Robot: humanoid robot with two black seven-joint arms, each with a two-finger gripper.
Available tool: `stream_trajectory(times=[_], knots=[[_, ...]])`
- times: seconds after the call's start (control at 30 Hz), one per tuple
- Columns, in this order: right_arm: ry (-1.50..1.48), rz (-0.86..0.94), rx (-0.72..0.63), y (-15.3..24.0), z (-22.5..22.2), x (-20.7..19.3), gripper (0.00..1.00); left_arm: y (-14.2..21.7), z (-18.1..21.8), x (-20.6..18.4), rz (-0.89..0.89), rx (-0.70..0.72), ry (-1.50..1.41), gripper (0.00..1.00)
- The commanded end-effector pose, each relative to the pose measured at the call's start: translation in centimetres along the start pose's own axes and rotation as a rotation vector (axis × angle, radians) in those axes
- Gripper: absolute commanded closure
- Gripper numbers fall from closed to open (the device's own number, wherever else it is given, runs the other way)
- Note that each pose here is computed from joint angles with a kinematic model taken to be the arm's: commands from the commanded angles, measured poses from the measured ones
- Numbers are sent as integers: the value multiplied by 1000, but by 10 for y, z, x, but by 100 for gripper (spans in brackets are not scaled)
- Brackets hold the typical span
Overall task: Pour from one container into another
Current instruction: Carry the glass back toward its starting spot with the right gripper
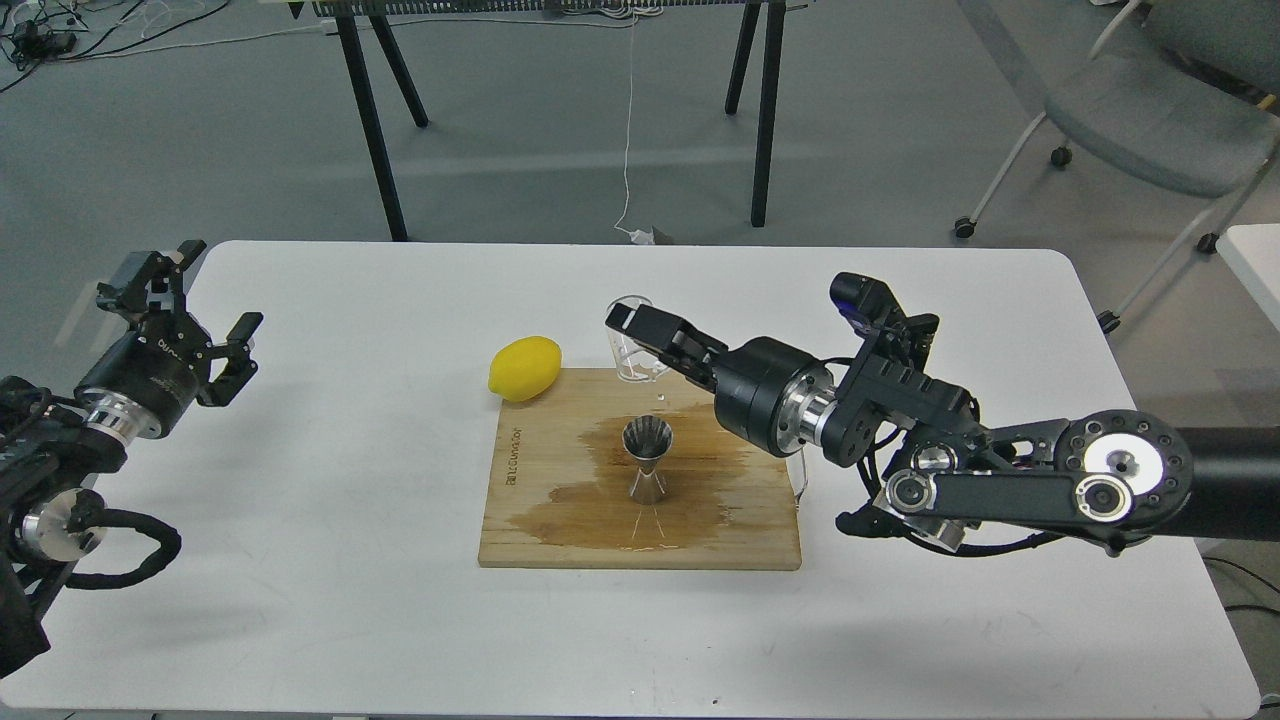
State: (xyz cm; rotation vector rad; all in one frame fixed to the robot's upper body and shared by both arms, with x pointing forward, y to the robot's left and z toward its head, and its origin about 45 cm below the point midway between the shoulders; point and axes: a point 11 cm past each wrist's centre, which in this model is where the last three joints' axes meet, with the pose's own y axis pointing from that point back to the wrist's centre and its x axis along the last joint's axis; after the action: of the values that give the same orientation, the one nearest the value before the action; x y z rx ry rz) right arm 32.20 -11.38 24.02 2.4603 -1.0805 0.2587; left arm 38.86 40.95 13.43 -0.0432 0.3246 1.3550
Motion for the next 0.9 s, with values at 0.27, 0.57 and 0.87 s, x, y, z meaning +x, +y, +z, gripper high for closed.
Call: stream_trajectory(times=[0.27, 0.57, 0.87], knots=[[-1137, 340, -36, 20, 6, 145, 54, 2, -4, 1, 1, 14, -11, 1], [-1831, 541, -53, 90, 116, 202, 55, 3, -6, 1, -4, 26, -19, 1], [-2056, 681, -17, 136, 179, 201, 56, 5, -5, 4, 1, 26, -23, 1]])
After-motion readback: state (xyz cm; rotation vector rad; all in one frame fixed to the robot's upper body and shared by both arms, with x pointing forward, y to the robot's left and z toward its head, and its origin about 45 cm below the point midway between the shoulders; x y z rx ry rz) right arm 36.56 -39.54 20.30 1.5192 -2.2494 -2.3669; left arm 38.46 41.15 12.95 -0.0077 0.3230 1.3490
